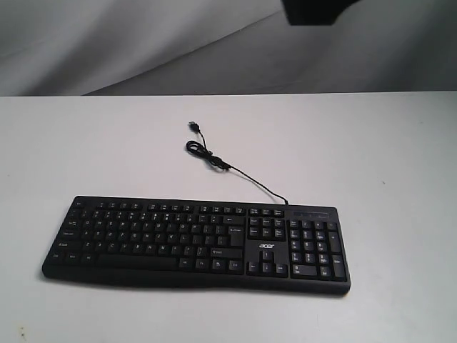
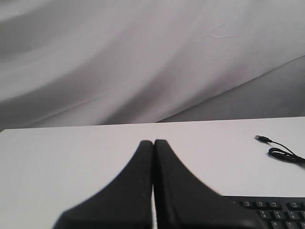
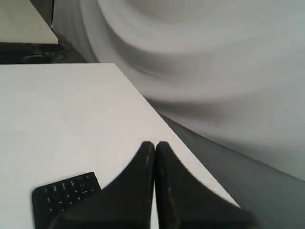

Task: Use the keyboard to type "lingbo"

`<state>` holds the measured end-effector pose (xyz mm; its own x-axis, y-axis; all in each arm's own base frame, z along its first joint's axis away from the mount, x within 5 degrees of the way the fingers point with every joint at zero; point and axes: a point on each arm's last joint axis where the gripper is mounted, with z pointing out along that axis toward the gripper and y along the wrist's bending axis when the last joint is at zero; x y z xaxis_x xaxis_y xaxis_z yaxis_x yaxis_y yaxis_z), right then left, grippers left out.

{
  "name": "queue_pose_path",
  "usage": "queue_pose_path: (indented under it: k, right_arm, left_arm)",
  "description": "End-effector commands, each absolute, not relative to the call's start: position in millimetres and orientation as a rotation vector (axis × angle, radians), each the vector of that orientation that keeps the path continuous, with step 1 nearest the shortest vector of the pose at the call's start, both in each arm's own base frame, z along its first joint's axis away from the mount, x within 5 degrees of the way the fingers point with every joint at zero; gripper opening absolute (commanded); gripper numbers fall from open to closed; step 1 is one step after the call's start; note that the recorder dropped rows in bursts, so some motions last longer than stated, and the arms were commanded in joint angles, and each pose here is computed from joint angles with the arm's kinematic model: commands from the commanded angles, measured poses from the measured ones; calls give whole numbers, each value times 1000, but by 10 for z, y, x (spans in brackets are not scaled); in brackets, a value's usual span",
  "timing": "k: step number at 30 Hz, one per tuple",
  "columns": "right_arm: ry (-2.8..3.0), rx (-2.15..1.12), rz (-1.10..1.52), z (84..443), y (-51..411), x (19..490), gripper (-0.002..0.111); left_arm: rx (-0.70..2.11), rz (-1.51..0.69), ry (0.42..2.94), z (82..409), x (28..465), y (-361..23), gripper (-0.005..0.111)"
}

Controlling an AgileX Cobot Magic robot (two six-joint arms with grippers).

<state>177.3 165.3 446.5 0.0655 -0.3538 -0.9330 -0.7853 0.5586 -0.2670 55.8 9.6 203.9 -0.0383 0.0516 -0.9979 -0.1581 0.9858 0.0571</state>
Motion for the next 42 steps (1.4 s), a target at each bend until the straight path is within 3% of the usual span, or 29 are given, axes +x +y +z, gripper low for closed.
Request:
queue_pose_path:
  k: [1, 5, 7, 12, 19, 28, 42]
  right_arm:
    - [1441, -928, 450, 4691, 1437, 1516, 0]
    - [1317, -871, 402, 4924, 1175, 1232, 0]
    - [1307, -685, 488, 5054, 1003, 1117, 0]
    - [1495, -405, 485, 4989, 778, 1209, 0]
    - [1655, -202, 279, 4326, 458, 1411, 0]
    - [1464, -89, 85, 3392, 115, 1012, 0]
    - [1544, -15, -39, 2391, -10, 640, 0]
  left_arm:
    - [-78, 162, 1592, 2034, 557, 91, 1]
    - [-78, 162, 1592, 2034, 557, 91, 1]
    - [-78, 162, 1592, 2034, 557, 91, 1]
    - [-78, 162, 1592, 2034, 557, 91, 1]
    - [-78, 162, 1592, 2034, 557, 91, 1]
    - [-78, 162, 1592, 2034, 557, 91, 1]
    - [-78, 162, 1592, 2034, 557, 91, 1]
